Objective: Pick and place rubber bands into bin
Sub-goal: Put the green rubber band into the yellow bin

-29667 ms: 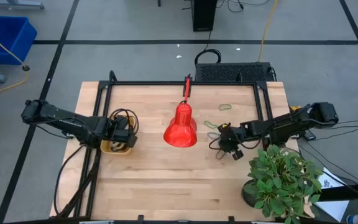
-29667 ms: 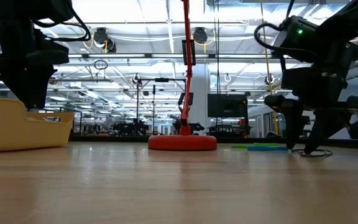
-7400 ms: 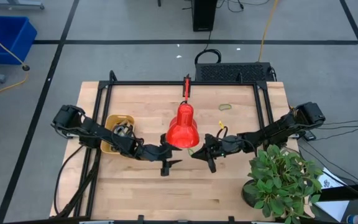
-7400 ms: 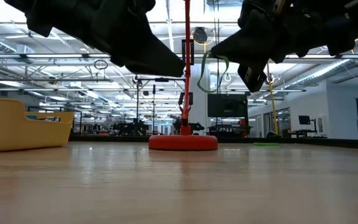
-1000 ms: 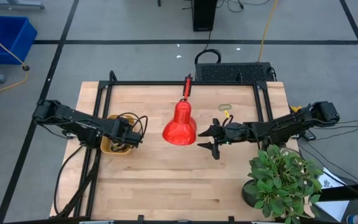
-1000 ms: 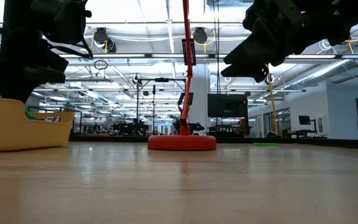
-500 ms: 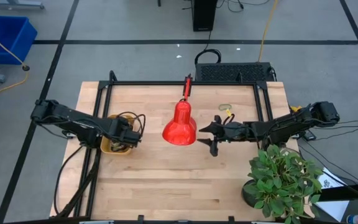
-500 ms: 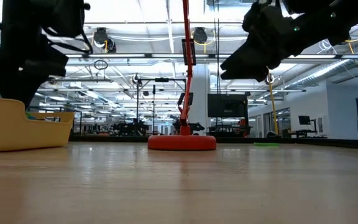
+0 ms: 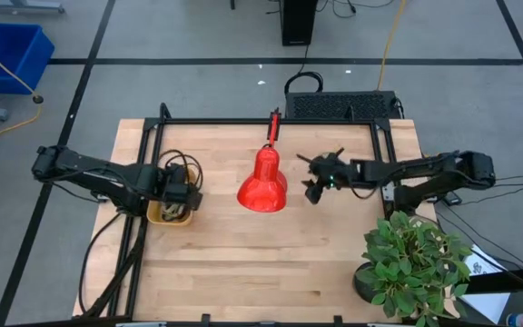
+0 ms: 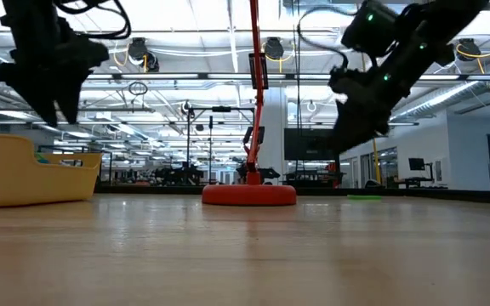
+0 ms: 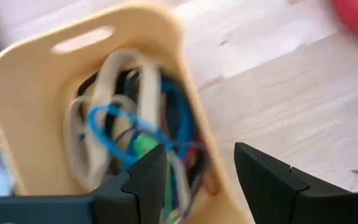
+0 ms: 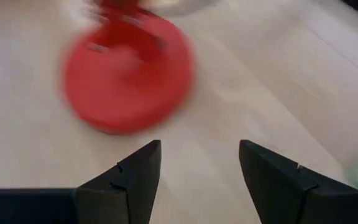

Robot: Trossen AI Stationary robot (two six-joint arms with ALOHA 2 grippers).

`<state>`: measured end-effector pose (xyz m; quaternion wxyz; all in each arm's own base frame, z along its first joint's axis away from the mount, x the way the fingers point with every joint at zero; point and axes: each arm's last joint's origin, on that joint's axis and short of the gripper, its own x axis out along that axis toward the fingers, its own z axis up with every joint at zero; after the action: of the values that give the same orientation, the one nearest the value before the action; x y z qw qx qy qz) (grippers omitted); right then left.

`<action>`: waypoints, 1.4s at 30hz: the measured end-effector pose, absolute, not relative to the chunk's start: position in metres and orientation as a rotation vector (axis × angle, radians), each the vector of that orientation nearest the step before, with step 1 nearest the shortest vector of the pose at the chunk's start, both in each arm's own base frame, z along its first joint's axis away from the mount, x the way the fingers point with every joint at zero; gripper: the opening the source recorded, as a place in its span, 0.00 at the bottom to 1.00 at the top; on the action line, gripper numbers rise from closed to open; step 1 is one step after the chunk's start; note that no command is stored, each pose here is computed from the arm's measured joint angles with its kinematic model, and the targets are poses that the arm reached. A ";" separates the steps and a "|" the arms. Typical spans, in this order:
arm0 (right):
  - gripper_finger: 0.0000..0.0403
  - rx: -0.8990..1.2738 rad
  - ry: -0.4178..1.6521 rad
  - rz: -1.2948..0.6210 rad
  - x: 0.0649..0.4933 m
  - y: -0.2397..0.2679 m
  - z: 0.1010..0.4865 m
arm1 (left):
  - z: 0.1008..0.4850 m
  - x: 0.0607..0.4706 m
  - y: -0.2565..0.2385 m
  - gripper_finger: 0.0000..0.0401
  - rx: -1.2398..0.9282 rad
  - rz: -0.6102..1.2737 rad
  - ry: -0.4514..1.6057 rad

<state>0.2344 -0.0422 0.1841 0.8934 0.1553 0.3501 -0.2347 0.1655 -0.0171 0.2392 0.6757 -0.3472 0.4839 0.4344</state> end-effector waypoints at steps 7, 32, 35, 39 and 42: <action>0.52 0.454 0.879 -0.724 0.212 -0.083 0.182 | 0.243 0.177 -0.018 0.49 -0.754 0.863 1.001; 0.51 0.484 0.996 -0.850 0.219 -0.135 0.125 | 0.245 0.184 -0.019 0.49 -0.741 0.783 0.963; 0.48 0.494 1.003 -0.856 0.219 -0.138 0.121 | 0.245 0.184 -0.019 0.49 -0.741 0.783 0.963; 0.40 0.509 0.991 -0.855 0.219 -0.143 0.118 | 0.245 0.184 -0.019 0.49 -0.738 0.781 0.963; 0.33 0.531 0.975 -0.845 0.218 -0.147 0.118 | 0.245 0.184 -0.019 0.49 -0.738 0.781 0.963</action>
<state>0.2181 -0.1470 0.1179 0.7664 0.2445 0.4489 -0.3889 0.1842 -0.0194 0.2448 0.7508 -0.3377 0.4410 0.3574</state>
